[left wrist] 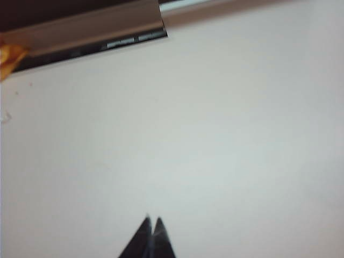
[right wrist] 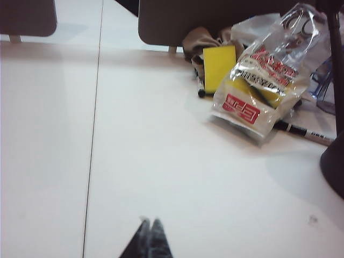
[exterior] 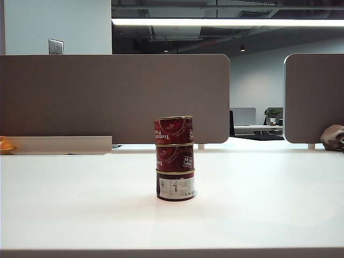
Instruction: Pick up the cans one by one and stack them together.
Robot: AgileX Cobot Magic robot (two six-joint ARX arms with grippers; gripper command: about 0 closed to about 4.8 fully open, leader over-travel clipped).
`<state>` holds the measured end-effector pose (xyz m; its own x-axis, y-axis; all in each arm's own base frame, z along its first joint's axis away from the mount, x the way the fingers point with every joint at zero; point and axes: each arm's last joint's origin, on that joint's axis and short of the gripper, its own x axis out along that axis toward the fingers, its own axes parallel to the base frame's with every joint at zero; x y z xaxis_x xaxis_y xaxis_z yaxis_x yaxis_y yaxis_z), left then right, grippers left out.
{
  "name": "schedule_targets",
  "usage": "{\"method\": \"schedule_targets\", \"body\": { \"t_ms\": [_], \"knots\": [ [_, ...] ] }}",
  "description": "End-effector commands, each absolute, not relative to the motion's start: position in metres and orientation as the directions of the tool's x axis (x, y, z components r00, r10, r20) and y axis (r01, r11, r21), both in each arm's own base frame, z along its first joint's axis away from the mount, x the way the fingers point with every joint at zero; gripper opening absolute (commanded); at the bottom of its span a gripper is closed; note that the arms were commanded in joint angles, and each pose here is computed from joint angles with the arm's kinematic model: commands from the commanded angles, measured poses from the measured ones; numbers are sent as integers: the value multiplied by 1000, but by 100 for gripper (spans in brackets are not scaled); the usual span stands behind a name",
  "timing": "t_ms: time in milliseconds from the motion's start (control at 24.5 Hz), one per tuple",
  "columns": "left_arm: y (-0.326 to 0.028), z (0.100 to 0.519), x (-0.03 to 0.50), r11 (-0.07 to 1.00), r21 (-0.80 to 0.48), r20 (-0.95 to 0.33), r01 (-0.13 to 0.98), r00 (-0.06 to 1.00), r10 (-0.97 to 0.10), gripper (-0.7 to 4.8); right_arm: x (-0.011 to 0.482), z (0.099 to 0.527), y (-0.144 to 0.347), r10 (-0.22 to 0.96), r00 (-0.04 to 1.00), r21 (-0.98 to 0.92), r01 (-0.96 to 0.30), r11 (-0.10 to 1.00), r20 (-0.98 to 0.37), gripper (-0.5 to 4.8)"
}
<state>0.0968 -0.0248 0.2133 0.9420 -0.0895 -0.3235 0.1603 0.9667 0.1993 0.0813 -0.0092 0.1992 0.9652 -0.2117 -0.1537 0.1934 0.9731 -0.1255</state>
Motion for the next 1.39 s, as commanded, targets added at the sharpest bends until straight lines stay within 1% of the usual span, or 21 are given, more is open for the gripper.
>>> {"method": "schedule_targets", "body": {
  "t_ms": [41, 490, 1021, 1184, 1389],
  "knots": [
    [-24, 204, 95, 966, 202, -337, 165, 937, -90, -5, 79, 198, -9, -210, 966, -127, 192, 973, -150, 0],
    [-22, 167, 88, 966, 201, -335, 164, 938, -90, -5, 83, 181, -9, -210, 956, -134, 185, 974, -206, 0],
    [-21, 150, 86, 968, 195, -297, 157, 950, -94, -5, 88, 150, -9, -207, 932, -146, 170, 975, -297, 0],
    [-22, 150, 86, 968, 195, -293, 156, 951, -94, -5, 90, 150, -9, -208, 938, -144, 173, 974, -277, 0],
    [-23, 151, 90, 973, 183, -222, 143, 970, -101, -5, 91, 151, -10, -208, 947, -139, 178, 974, -244, 0]
  ]
}}
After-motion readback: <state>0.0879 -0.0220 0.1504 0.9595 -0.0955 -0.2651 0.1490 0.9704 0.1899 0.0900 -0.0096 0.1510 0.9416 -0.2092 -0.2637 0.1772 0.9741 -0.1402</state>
